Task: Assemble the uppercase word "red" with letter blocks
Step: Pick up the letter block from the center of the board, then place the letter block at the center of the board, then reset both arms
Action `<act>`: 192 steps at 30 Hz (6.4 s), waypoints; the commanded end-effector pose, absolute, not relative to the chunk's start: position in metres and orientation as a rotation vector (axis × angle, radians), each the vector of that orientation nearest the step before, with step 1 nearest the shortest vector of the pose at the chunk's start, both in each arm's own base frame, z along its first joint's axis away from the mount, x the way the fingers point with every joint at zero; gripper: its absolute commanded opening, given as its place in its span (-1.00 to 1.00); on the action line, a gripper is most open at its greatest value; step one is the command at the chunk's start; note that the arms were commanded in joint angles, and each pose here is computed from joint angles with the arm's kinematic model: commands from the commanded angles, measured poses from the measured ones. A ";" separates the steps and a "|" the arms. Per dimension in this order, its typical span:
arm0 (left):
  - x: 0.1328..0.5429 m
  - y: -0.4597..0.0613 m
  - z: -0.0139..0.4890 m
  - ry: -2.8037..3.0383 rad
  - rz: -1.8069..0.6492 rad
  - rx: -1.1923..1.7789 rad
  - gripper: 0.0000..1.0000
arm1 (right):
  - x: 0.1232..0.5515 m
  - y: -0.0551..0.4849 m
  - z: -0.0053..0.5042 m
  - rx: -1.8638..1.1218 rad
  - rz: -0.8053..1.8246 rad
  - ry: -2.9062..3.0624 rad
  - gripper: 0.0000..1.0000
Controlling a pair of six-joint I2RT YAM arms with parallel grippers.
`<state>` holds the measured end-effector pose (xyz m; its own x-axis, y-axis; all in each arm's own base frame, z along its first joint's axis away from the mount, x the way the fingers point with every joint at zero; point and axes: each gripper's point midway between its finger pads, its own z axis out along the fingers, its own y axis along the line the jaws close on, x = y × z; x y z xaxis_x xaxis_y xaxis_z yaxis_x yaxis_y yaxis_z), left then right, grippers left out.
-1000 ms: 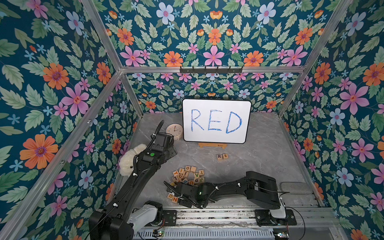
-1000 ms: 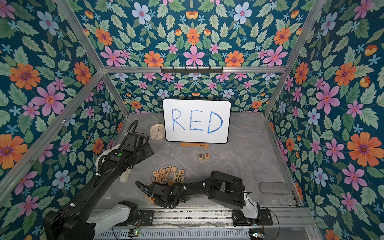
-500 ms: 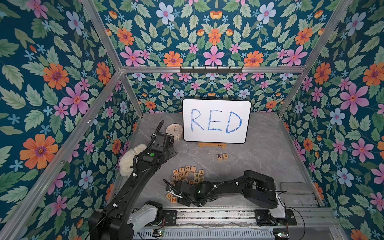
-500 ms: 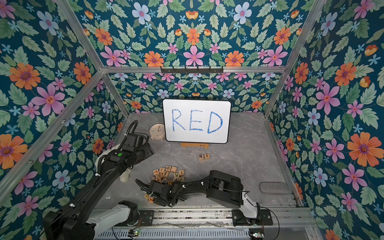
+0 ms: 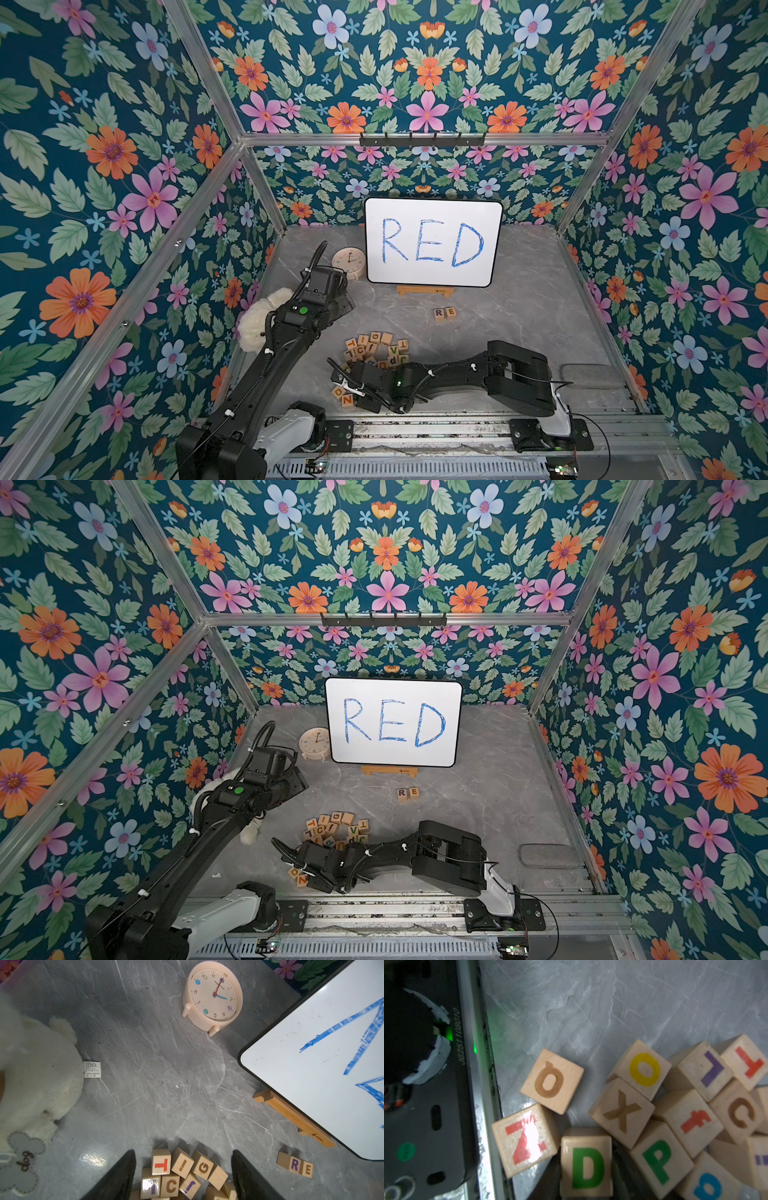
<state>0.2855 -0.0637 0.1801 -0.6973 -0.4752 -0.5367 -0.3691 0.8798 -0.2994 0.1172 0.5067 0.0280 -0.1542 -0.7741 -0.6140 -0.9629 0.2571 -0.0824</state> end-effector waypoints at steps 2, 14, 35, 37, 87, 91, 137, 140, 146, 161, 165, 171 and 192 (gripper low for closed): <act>0.278 -0.060 0.177 2.436 -0.204 -0.620 0.50 | 0.121 0.507 0.033 -1.548 0.434 1.965 -0.45; 0.274 -0.057 0.183 2.421 -0.201 -0.599 0.51 | 0.144 0.494 0.095 -1.290 0.414 1.956 -0.49; 0.287 -0.126 0.194 2.430 -0.542 -0.378 0.45 | 0.214 0.354 0.157 -0.825 0.249 2.158 -0.51; 0.290 -0.138 0.199 2.407 -0.584 -0.357 0.44 | 0.212 0.334 0.159 -0.789 0.251 2.199 -0.52; 0.279 -0.218 0.183 2.334 -0.701 -0.185 0.44 | 0.339 0.167 0.068 0.133 0.035 2.529 -0.54; 0.280 -0.224 0.188 2.319 -0.746 -0.184 0.44 | 0.345 0.171 0.061 0.130 0.027 2.536 -0.54; 0.274 -0.201 0.182 2.330 -0.633 -0.219 0.44 | 0.343 0.181 0.030 0.095 0.039 2.613 -0.10; 0.275 -0.199 0.185 2.320 -0.623 -0.221 0.44 | 0.342 0.180 0.037 0.095 0.043 2.596 -0.10; 0.277 -0.193 0.195 2.297 -0.584 -0.210 0.44 | 0.340 0.177 0.071 0.086 0.074 2.545 -0.10; 0.289 -0.178 0.263 2.081 -0.501 -0.112 0.98 | 0.318 0.146 0.215 0.035 0.260 2.041 -0.10; 0.295 -0.163 0.270 2.011 -0.432 -0.153 0.99 | 0.306 0.125 0.250 0.040 0.239 1.855 -0.09; 0.304 -0.132 0.267 1.933 -0.197 -0.177 0.99 | 0.290 0.094 0.263 0.014 0.095 1.718 -0.06; 0.310 -0.046 0.222 1.701 0.276 -0.358 0.98 | 0.283 -0.013 0.208 0.343 -0.216 1.697 0.48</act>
<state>0.3054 -0.0493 0.2103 -0.1935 -0.0716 -0.9785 -0.3601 0.9329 0.0030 0.2812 -0.0050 0.2081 -0.1664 0.0248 -0.9857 0.3212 0.9465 -0.0304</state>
